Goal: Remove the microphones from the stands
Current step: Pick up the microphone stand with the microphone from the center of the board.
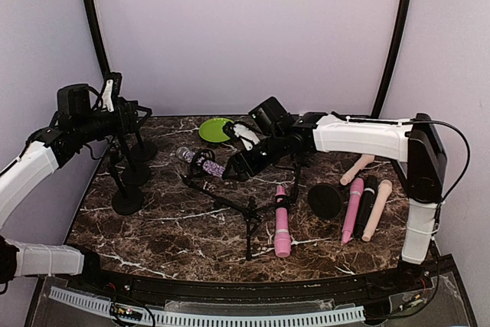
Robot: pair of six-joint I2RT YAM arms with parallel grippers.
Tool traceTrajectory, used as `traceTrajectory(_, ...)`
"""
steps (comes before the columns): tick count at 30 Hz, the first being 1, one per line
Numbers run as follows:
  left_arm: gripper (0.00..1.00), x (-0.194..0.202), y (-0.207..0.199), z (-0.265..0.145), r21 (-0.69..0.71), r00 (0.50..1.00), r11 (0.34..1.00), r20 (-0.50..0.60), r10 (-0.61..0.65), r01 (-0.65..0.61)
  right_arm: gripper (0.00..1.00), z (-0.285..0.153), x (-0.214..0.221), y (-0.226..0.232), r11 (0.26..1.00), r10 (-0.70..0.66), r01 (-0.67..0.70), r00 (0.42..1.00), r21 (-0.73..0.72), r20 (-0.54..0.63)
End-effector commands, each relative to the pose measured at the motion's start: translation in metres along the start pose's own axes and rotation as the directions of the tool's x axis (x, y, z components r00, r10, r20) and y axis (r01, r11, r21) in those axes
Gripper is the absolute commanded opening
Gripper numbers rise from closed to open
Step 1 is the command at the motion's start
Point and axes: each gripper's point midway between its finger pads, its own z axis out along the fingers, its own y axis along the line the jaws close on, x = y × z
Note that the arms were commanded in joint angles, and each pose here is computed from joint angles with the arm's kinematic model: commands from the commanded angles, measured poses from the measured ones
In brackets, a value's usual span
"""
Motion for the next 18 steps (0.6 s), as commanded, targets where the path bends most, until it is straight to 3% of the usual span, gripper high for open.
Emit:
traceTrajectory(1,0.66,-0.007,-0.035,0.005,0.166,0.999,0.986,0.018,0.031,-0.034,0.74,0.015,0.011,0.011,0.998,-0.041,0.037,0.997,-0.057,-0.072)
traceTrajectory(10,0.67,0.011,-0.052,0.012,0.232,0.999,0.972,-0.006,0.035,-0.033,0.69,0.046,0.048,0.024,0.988,-0.074,0.044,0.976,-0.146,-0.204)
traceTrajectory(18,0.61,0.019,-0.058,0.02,0.251,0.999,0.968,-0.013,0.037,-0.033,0.62,0.059,0.066,0.028,0.989,-0.102,0.07,0.962,-0.134,-0.253)
